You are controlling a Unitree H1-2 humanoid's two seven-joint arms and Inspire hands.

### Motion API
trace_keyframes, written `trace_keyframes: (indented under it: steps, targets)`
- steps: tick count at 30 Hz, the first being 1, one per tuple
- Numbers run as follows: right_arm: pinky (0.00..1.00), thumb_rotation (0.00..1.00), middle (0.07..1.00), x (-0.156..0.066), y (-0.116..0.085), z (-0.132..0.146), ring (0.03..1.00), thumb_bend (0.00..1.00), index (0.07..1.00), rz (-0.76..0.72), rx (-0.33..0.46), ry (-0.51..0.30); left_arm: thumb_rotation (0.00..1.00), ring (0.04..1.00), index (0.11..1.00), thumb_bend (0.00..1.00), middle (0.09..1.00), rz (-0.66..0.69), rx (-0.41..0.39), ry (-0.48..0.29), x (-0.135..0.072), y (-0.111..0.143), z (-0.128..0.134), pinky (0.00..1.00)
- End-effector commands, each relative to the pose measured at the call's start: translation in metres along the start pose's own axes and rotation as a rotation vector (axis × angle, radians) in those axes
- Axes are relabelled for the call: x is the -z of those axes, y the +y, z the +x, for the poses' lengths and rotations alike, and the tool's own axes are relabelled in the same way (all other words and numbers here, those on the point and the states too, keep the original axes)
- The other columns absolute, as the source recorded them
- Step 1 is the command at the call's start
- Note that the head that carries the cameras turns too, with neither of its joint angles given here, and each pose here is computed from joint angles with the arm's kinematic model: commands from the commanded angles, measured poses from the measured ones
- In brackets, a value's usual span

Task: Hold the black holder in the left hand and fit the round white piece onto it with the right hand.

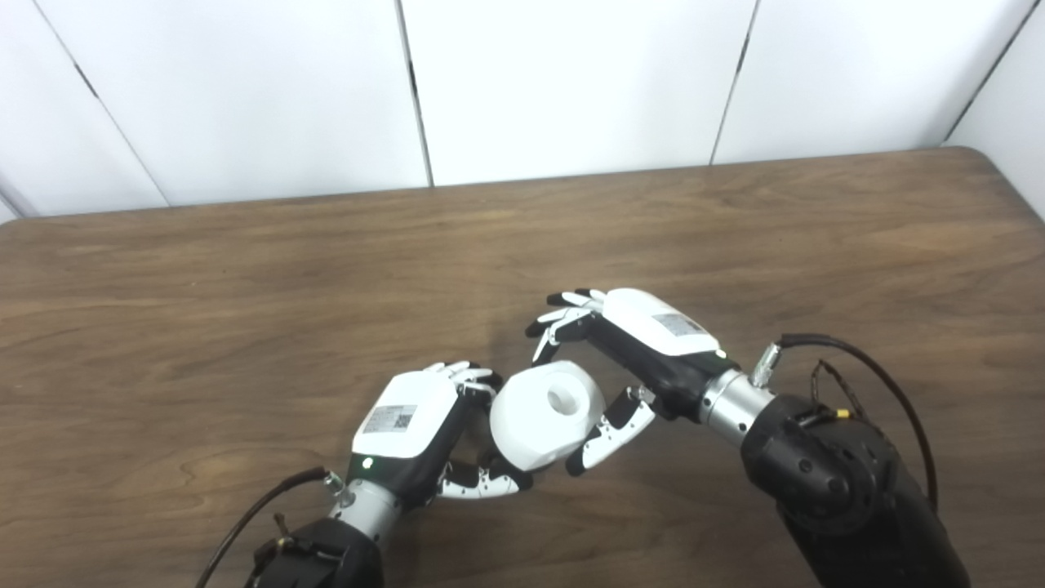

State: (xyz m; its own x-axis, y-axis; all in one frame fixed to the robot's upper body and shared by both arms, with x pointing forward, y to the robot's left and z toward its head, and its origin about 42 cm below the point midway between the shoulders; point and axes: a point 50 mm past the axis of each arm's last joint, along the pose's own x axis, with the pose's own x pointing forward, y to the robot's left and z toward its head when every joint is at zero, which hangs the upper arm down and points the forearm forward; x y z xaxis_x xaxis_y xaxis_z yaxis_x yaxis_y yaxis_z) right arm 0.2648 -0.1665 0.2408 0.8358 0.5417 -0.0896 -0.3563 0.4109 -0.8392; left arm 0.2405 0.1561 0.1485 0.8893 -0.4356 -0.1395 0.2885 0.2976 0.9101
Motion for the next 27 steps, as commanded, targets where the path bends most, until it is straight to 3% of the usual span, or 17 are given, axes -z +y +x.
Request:
trace_keyframes:
  steps: [1, 16, 27]
  targets:
    - [1.00, 0.14, 0.822, -0.007, -0.005, 0.005, 0.950, 0.53, 0.480, -0.038, 0.028, -0.041, 0.07, 0.882, 0.492, 0.51, 0.826, -0.001, 0.164, 0.043, 0.004, -0.027, -0.003, 0.90]
    - [1.00, 0.14, 0.821, -0.015, -0.018, 0.005, 0.960, 0.53, 0.479, -0.061, 0.022, -0.077, 0.07, 0.880, 0.492, 0.51, 0.826, -0.002, 0.164, 0.041, 0.002, -0.028, 0.001, 0.90]
    - [1.00, 0.14, 0.825, -0.011, -0.025, 0.007, 0.954, 0.53, 0.479, -0.082, -0.009, -0.049, 0.07, 0.882, 0.493, 0.51, 0.829, 0.003, 0.169, 0.043, -0.001, -0.027, 0.002, 0.90]
